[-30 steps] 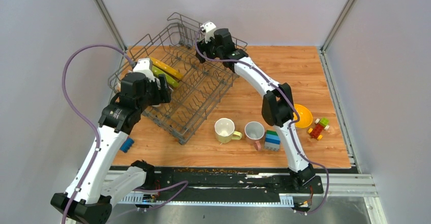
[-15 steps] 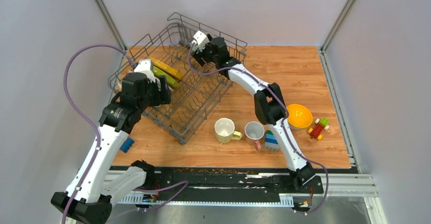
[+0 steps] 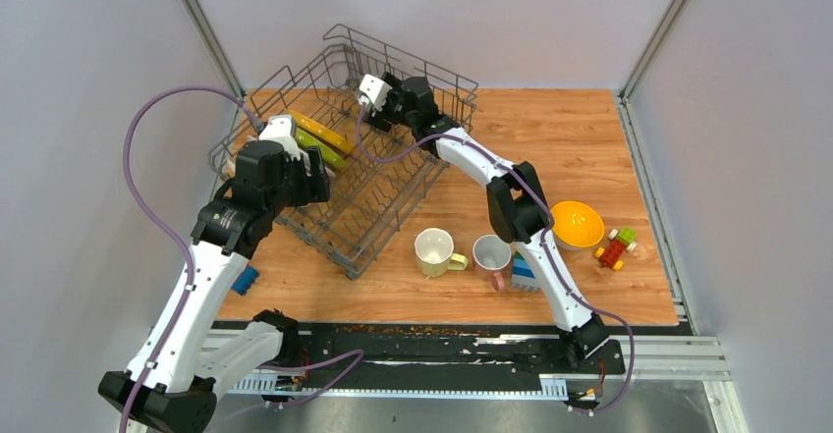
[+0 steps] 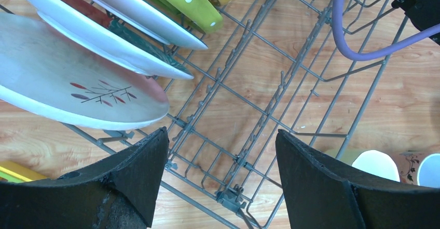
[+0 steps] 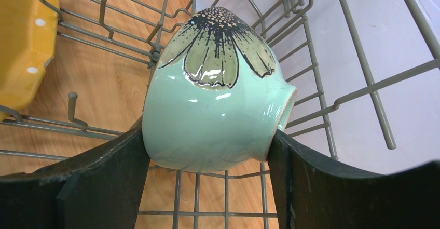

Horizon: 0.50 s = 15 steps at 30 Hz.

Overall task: Load the mixed dishes into the dish rack
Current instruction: Turn the bowl upside down on the dish rack.

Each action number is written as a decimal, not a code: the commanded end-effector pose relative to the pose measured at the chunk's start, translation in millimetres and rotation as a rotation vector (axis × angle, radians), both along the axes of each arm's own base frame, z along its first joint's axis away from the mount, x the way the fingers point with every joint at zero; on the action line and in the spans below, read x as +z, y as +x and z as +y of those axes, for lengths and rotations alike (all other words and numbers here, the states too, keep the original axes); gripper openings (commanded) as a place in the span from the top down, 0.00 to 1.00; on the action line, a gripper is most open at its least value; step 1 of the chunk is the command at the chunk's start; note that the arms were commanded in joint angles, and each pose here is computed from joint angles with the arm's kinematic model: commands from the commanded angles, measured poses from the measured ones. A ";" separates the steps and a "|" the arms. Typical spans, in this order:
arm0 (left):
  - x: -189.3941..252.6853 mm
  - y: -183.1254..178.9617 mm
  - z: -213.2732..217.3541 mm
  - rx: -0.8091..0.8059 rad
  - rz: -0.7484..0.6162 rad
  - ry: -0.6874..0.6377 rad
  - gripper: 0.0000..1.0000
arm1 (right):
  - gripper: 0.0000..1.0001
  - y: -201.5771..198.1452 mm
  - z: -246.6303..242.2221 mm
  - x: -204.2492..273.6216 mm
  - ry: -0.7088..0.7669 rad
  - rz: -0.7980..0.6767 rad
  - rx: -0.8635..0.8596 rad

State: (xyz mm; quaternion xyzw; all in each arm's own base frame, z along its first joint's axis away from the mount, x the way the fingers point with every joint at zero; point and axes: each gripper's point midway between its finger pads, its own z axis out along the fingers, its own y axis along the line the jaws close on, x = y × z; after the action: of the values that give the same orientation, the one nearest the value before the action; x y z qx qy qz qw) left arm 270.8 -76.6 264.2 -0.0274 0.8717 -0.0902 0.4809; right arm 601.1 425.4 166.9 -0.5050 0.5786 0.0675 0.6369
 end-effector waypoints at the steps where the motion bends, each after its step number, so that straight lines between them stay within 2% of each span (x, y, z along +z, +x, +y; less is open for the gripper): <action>1: 16.5 -1.4 5.5 0.008 -0.046 0.010 0.18 | 0.34 14.3 -6.3 35.8 -0.004 -0.139 -0.012; 9: 17.6 0.0 2.0 -0.010 -0.045 0.006 0.18 | 0.32 21.2 -18.4 29.8 -0.028 -0.107 -0.089; 15: 17.6 -1.0 3.3 -0.010 -0.045 0.014 0.18 | 0.31 26.5 -26.5 68.9 0.053 -0.132 -0.137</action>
State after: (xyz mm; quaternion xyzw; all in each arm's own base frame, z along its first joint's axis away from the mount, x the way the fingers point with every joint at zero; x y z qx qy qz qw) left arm 270.3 -76.3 263.6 -0.0241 0.8725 -0.0885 0.4800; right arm 608.2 417.1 172.1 -0.4976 0.5916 0.0347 0.6335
